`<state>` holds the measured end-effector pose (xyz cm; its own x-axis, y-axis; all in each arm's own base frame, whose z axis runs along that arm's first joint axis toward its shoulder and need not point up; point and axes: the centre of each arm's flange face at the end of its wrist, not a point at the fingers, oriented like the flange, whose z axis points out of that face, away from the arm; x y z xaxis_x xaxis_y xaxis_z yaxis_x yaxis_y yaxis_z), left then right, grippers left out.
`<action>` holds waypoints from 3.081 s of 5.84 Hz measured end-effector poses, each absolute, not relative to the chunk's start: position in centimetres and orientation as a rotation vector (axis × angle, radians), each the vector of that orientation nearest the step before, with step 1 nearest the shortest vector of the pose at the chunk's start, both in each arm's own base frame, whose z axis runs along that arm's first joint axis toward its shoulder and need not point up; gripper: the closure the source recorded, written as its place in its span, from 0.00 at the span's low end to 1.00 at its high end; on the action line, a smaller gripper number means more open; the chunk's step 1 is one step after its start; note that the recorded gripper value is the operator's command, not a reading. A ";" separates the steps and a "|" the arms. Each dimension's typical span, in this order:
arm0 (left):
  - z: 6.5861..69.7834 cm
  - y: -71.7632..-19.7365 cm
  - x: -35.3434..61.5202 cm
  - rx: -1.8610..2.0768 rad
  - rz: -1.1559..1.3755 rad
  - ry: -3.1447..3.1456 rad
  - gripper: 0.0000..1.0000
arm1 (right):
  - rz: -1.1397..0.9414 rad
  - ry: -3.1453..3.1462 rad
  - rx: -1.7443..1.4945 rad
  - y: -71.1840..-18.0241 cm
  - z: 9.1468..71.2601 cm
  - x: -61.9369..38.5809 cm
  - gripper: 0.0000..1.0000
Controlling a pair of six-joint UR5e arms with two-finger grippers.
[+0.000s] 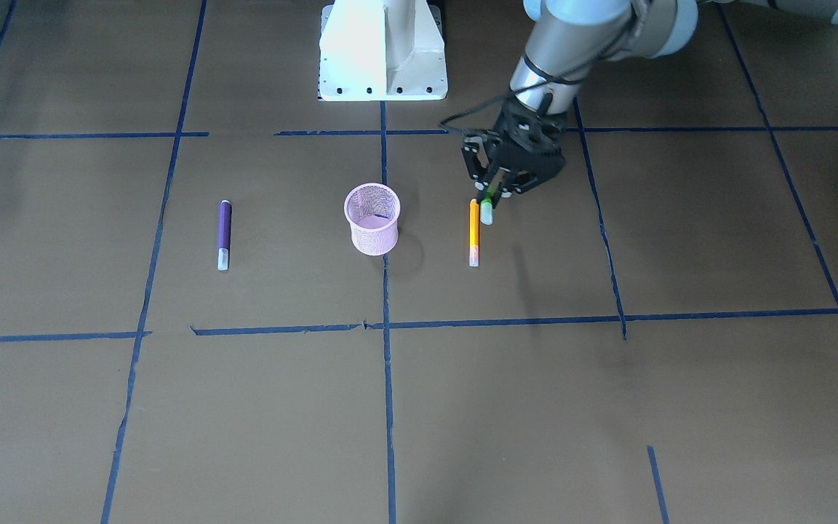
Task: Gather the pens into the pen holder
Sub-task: 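Lift the green highlighter with the left gripper and carry it over the pink cup, then lower the green highlighter into the pink cup and open the left gripper, then raise the left gripper away from the cup toward the orange highlighter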
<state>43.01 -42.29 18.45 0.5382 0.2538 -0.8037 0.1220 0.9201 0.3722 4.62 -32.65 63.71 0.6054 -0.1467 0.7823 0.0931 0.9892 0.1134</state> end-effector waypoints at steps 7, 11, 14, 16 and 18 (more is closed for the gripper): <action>12.8 -34.3 55.3 0.832 -0.202 0.989 0.71 | -0.138 -0.909 0.059 -32.7 64.0 4.6 0.00; 13.8 -34.7 57.4 0.827 -0.185 0.947 0.00 | -0.138 -0.907 0.054 -32.7 64.3 4.5 0.00; 12.8 -36.5 55.0 0.789 -0.181 0.993 0.00 | -0.145 -0.890 0.007 -34.6 67.2 3.8 0.00; 15.8 -41.8 50.5 0.557 -0.092 1.020 0.01 | -0.205 -0.783 -0.015 -38.9 72.8 1.7 0.00; 20.4 -45.4 42.1 0.408 0.008 0.883 0.01 | -0.204 -0.757 -0.040 -42.7 77.5 0.6 0.01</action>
<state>42.05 -45.42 20.35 0.6397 0.1731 -0.7489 0.1596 0.9231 0.3498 0.62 -42.73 77.55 0.7084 -0.1691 0.6853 0.1975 0.9796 0.0375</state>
